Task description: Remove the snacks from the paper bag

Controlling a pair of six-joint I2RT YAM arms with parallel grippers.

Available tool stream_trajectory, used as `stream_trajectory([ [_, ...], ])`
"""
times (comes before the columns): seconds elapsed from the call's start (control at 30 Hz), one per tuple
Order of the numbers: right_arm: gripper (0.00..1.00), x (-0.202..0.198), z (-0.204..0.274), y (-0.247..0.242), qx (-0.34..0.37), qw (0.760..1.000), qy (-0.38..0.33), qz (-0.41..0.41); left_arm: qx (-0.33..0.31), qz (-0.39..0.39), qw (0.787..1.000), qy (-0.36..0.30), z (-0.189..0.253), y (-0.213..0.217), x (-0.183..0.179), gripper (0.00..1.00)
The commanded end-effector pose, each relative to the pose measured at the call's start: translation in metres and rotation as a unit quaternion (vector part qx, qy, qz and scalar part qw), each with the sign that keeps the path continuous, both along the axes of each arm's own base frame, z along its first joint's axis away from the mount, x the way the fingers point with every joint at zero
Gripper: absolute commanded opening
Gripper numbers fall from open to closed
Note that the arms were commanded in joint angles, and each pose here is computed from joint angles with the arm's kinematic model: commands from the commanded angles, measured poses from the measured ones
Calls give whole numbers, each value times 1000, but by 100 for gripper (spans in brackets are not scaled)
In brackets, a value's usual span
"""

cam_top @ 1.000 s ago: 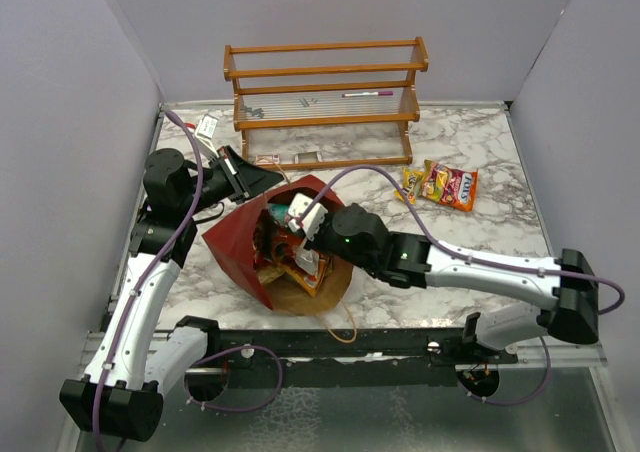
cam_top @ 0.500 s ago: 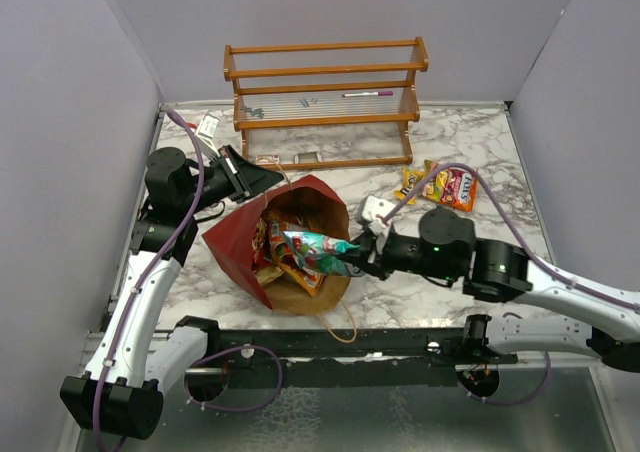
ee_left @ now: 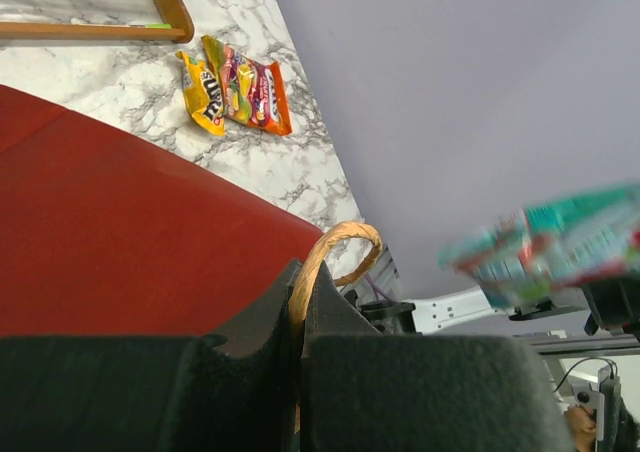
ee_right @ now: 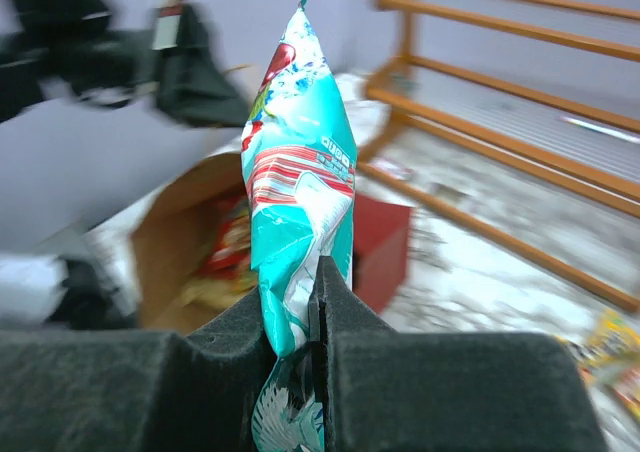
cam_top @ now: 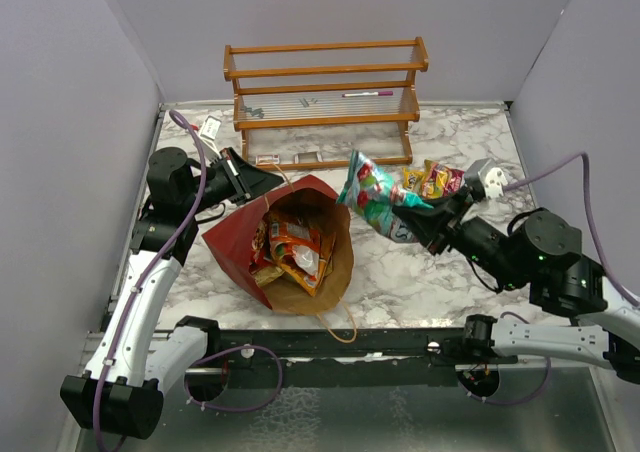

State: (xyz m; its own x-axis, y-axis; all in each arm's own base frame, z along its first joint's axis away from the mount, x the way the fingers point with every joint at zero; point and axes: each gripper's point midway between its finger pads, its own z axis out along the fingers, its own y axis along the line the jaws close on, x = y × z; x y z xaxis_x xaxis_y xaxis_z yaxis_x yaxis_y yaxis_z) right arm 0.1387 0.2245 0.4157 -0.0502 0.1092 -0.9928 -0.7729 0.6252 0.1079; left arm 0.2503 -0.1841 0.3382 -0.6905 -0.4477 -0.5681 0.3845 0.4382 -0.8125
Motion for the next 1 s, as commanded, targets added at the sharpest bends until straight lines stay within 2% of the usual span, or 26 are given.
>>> stream_trajectory([
  [0.0,1,66,2,-41,-9,966,9,-258,7,12,1000,-19,9,3,4,0],
  [0.13,2,87,-10,-57,-52,928,-7,-368,8,12,1000,-17,9,3,4,0],
  [0.27,1,112,-23,-63,-59,920,-8,-388,9,13,1000,-15,8,3,5,0],
  [0.47,1,170,-111,-66,-87,924,131,-349,8,13,1000,-16,9,3,5,0],
  [0.63,1,177,-179,-43,-50,933,253,-252,5,10,1000,-16,10,2,5,0],
  [0.8,1,174,-197,-57,28,930,303,-204,8,9,1000,-16,10,3,3,0],
  [0.97,1,175,-208,-91,67,916,341,-198,7,8,1000,-15,7,3,2,0],
])
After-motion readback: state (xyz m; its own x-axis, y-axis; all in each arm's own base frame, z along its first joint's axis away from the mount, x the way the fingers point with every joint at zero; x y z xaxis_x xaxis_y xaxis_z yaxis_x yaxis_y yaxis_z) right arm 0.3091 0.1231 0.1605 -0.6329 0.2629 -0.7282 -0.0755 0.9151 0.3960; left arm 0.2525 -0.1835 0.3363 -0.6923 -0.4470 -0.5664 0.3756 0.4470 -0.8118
